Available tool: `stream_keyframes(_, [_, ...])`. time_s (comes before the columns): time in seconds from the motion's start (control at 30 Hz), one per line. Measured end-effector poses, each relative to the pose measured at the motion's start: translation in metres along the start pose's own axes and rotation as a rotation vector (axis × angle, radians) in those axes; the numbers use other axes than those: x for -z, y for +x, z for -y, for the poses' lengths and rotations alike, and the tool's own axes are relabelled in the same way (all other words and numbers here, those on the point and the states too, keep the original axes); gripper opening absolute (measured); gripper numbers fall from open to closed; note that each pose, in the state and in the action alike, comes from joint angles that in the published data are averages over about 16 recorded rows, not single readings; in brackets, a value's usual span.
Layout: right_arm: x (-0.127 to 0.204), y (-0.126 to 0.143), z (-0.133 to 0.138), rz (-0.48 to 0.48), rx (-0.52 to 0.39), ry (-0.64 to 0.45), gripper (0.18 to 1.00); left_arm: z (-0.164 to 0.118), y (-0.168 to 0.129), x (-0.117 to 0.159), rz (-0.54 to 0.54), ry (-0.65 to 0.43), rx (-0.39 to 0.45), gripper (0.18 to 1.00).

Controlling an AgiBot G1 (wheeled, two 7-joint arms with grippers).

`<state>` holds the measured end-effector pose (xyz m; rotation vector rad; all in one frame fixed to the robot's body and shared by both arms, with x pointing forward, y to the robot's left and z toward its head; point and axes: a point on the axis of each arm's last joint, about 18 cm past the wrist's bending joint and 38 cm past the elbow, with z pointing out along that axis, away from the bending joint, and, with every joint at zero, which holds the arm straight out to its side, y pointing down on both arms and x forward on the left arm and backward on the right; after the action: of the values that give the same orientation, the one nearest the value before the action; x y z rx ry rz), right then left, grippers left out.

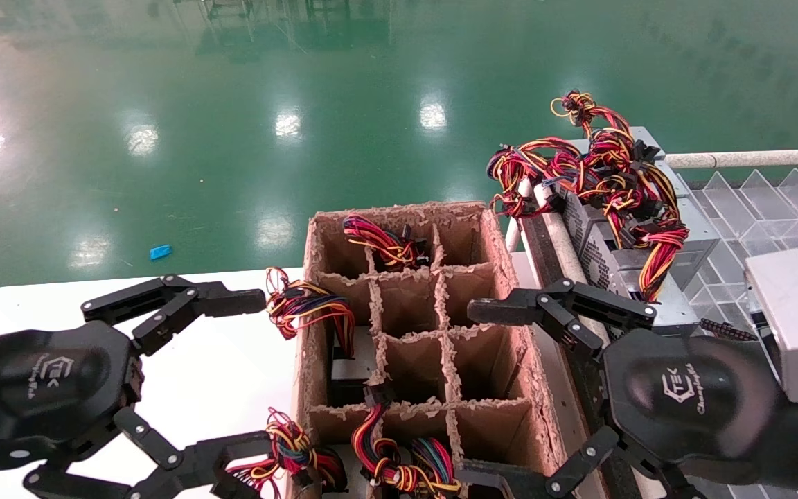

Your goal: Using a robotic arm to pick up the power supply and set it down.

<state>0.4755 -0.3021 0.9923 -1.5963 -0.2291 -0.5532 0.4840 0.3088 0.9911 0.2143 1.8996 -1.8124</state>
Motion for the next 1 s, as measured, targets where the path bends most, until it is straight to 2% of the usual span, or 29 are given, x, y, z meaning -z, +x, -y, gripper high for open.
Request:
stream_keyframes(0.43, [0.000,0.000,0.000,-0.002,0.000,0.000,1.000,0.000,0.000,0.000,0.000,0.000,0.000,1.001])
stream_keyframes(0.6, [-0.001,0.007,-0.001,-0.031,0.004,0.001,1.000,0.000,0.000,0.000,0.000,0.000,0.000,0.999])
stream_keyframes(0.8, [-0.011,0.032,-0.008,-0.118,0.021,-0.003,1.000,0.000,0.000,0.000,0.000,0.000,0.000,0.987])
stream_keyframes(1.0, [-0.035,0.072,-0.022,-0.231,0.071,-0.036,1.000,0.000,0.000,0.000,0.000,0.000,0.000,0.952])
